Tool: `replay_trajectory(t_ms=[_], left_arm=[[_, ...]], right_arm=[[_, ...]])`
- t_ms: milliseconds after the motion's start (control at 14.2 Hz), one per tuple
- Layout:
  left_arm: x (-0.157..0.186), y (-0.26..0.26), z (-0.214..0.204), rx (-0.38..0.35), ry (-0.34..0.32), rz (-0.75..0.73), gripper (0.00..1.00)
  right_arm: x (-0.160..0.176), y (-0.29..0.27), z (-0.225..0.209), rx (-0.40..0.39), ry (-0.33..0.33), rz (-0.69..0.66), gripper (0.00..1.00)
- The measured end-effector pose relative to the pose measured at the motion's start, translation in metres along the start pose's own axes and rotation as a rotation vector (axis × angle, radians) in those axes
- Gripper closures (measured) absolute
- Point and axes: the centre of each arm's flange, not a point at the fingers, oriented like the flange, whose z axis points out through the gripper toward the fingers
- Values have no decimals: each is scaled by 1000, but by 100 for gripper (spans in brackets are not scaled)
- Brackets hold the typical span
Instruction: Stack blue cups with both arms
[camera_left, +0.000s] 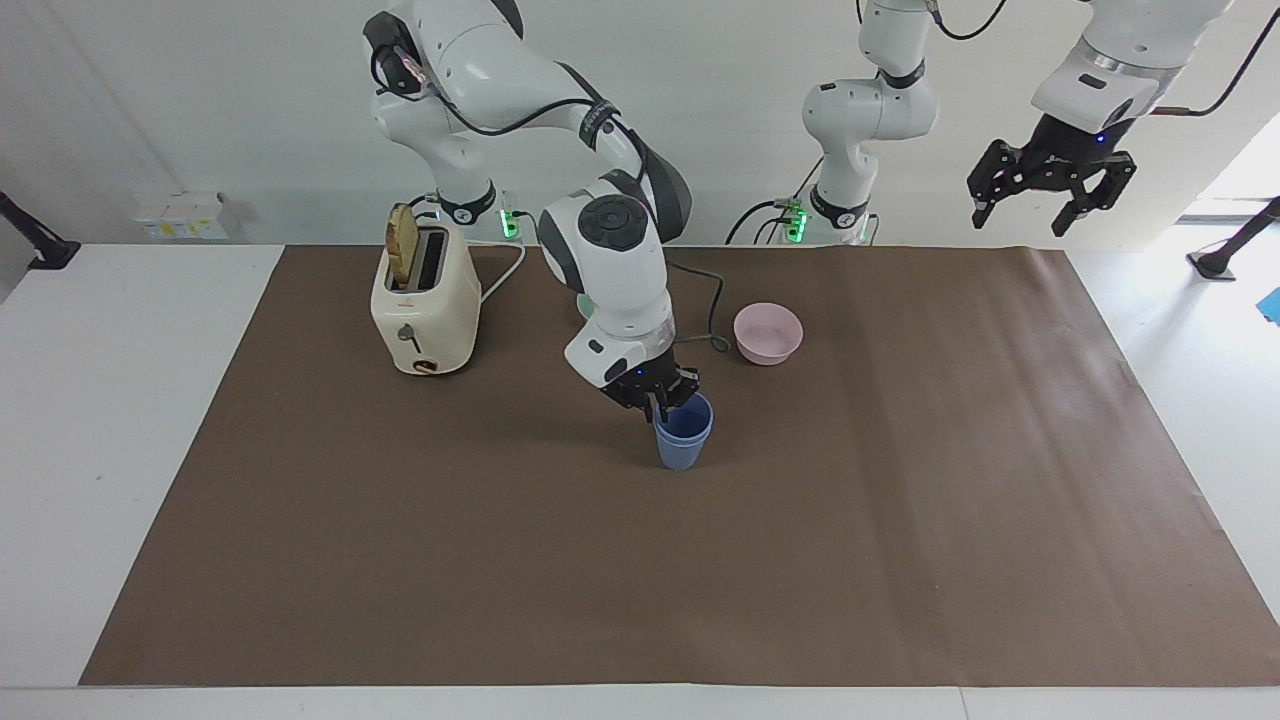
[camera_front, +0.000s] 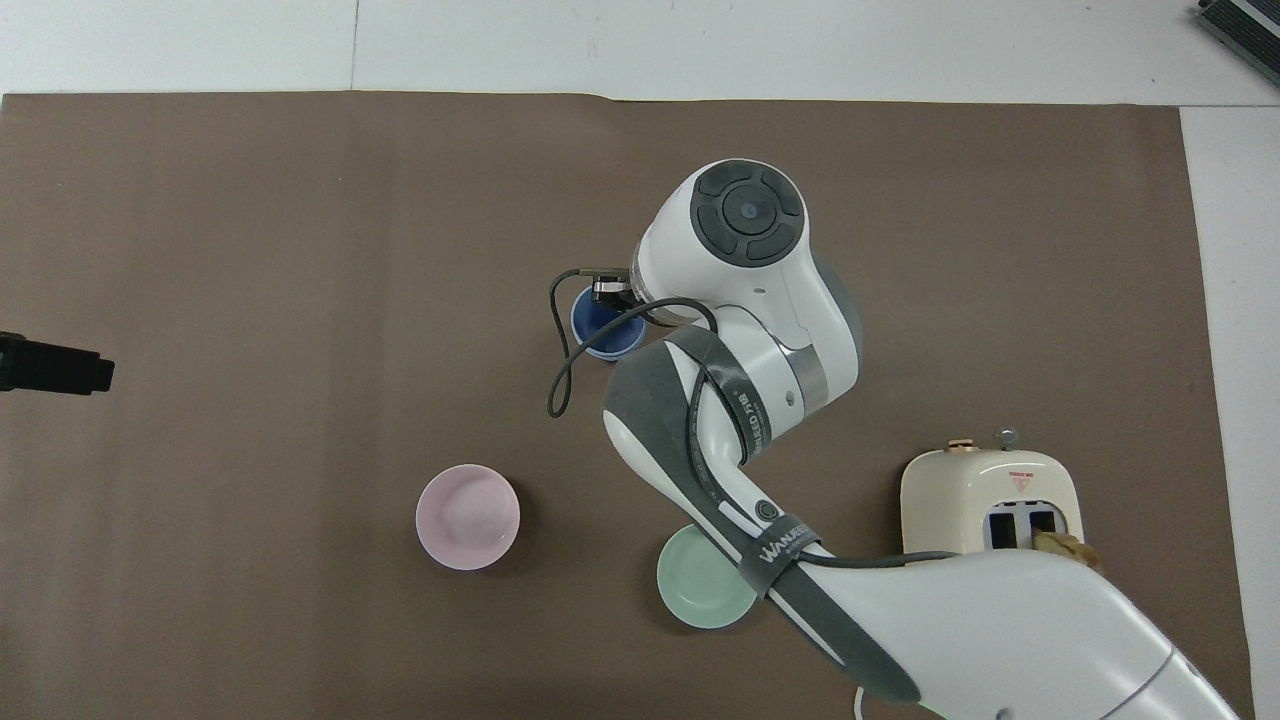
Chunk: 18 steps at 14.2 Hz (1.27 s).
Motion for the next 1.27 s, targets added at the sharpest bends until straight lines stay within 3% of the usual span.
replay_trajectory(t_ms=[493,705,1057,1269], left_arm=[[0,0,0,0,0,0,0],[0,0,0,0,0,0,0],[0,0,0,0,0,0,0],[0,0,0,0,0,0,0]], right_arm=[[8,10,-22,-6,27,11,1],[13,35,-61,-65,10,-8,0],[37,122,-130,-114,-35,-78,0],[26,135,-159,-135,-65,-85,0]])
